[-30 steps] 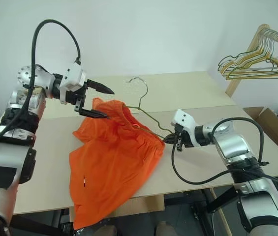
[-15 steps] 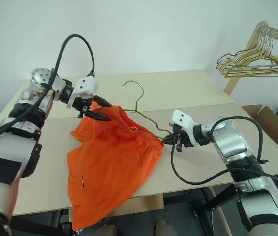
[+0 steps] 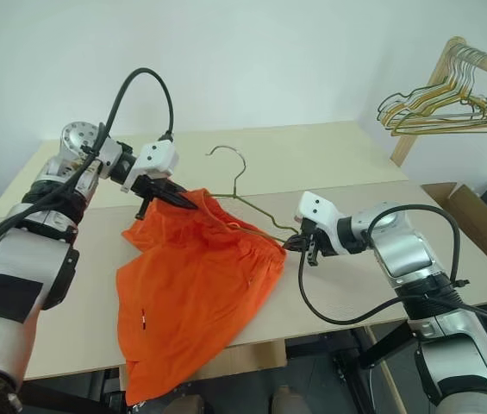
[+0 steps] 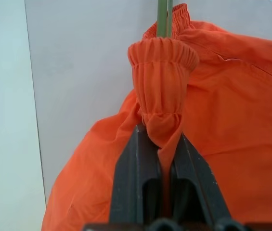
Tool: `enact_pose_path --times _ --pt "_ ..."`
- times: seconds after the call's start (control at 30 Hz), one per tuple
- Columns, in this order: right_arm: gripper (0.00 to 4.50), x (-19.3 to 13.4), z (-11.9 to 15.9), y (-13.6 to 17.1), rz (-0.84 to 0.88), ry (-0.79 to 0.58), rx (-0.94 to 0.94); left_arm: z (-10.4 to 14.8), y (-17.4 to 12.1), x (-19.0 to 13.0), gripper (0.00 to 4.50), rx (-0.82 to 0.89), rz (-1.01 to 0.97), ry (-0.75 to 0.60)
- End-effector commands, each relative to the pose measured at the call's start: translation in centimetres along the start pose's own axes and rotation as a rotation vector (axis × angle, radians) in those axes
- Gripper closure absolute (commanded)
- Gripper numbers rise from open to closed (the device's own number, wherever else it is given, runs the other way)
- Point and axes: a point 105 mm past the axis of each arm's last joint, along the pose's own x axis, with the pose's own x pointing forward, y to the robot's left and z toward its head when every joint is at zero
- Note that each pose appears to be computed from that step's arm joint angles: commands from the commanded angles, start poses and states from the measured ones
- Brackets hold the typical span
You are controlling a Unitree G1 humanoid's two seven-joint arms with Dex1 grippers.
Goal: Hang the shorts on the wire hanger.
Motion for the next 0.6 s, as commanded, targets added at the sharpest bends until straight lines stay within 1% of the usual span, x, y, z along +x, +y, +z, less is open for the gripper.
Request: enact_pose_path --times 0.03,0.13,0.27,0.3,0.33,0.37,0.5,0.53,0.6 --pt "4.5 -0.8 2.2 -0.5 -0.04 -0.062 -0.109 0.6 0.5 -0.7 4.48 0.033 0.019 0.008" --pt "4.5 -0.7 2.2 -0.6 -0.074 -0.076 -0.155 0.5 0.5 -0.8 4.48 0.022 0.023 0.012" --pt "4.5 -0.5 1.6 -0.7 -0.077 -0.059 -0.144 0.1 0.3 -1.0 4.48 0.061 0.014 0.06" --pt "3.9 -0.5 1.5 -0.5 -0.069 -0.057 -0.148 0.2 0.4 -1.2 4.5 0.066 0.02 0.059" --pt "3.67 -0.6 1.5 -0.5 -0.074 -0.062 -0.154 0.3 0.5 -1.3 4.5 0.072 0.028 0.057" --pt "3.34 -0.6 1.6 -0.6 -0.096 -0.077 -0.153 0.4 0.6 -1.5 4.5 0.075 0.036 0.057" --pt "1.87 -1.7 0.6 -2.1 -0.195 -0.082 -0.092 0.7 0.9 -2.5 4.5 0.083 0.072 0.047" --pt "1.55 -2.4 0.2 -2.4 -0.213 -0.094 -0.053 0.8 1.0 -2.7 4.5 0.088 0.083 0.034" --pt "1.55 -3.9 -0.5 -2.8 -0.243 -0.131 0.034 1.0 1.2 -3.1 4.5 0.08 0.111 0.001"
